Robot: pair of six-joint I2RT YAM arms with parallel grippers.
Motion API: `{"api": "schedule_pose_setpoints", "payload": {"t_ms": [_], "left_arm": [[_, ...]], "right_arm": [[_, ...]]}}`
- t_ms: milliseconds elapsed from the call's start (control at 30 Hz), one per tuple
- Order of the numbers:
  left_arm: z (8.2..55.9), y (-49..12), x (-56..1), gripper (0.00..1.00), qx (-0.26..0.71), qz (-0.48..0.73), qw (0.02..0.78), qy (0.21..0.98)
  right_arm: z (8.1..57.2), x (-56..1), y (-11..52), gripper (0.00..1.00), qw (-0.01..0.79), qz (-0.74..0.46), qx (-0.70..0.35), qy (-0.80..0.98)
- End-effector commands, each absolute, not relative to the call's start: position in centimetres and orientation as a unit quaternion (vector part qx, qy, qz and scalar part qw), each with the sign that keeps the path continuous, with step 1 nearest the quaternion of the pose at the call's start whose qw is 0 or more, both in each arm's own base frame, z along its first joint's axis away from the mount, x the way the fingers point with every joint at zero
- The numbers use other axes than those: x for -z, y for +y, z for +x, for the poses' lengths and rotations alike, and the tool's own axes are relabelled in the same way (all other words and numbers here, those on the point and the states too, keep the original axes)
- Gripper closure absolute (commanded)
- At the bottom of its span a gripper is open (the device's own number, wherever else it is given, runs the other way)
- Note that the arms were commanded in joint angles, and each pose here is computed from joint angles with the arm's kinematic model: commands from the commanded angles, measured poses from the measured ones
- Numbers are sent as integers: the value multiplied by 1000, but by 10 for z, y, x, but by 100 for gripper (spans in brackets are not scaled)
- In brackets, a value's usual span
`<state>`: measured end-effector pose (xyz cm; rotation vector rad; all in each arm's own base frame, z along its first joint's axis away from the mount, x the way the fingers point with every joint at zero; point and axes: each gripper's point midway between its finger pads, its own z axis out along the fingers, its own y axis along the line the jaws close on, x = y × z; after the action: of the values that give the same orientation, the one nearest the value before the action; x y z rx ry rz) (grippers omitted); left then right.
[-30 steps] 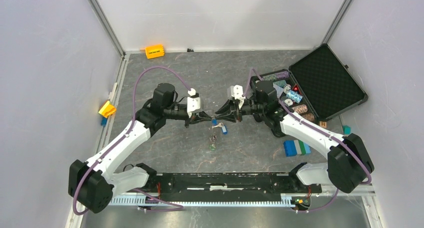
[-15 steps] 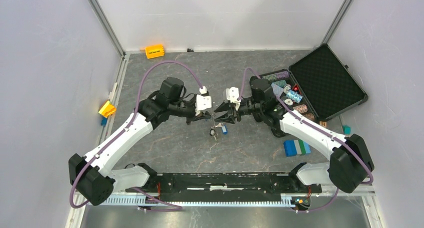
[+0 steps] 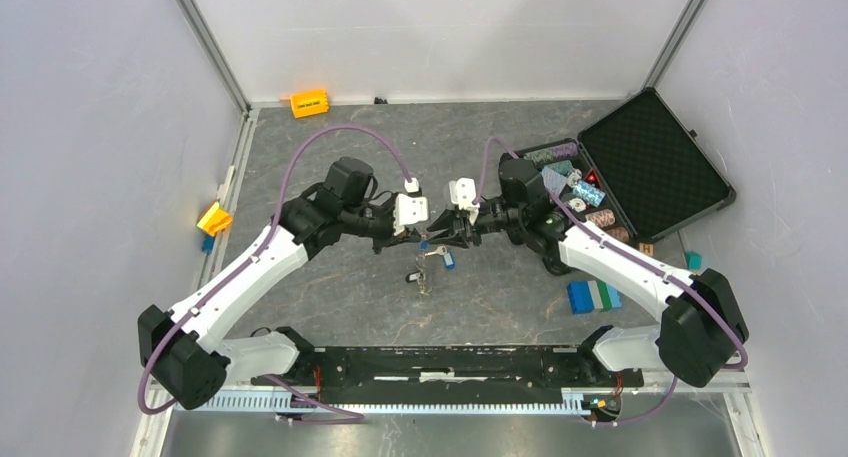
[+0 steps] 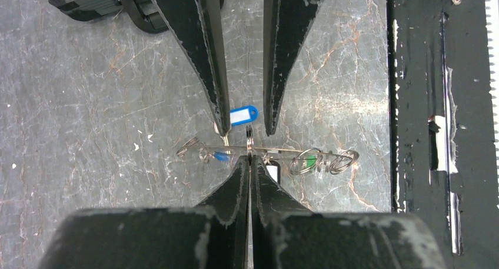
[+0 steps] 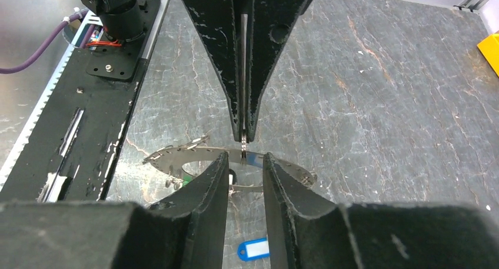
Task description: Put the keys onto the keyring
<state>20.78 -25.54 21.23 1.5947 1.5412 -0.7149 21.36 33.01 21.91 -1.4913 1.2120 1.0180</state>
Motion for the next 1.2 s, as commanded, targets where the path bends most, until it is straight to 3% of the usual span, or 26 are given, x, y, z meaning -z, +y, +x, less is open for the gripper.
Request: {"api": "schedule_pose_setpoints", "payload": {"t_ms": [0,167,333,767,933,1067,1167], "left_arm": [[214,-264,-233,98,281,631,417,590],[214,-267,-231,98,285,630,412,593],[216,-267,-230,98,281,629,411,597],[212,-269,-245,98,295,622,427,586],[212,-270,-246,98,295,621,427,587],[212,-270,-246,98,295,621,427,587],[212,-270,-246,98,295,621,428,587]], "right_arm": [[211,-238,337,68,481,-613,-419,466],[210,-234,339,75,477,-610,-423,470],[213,-234,340,100,482,-604,-420,475],[217,-227,340,100,479,-598,-417,489],[217,-225,339,83,476,-599,-415,493],[218,-224,338,78,476,-598,-413,496],[219,-223,339,84,476,-597,-411,498]]}}
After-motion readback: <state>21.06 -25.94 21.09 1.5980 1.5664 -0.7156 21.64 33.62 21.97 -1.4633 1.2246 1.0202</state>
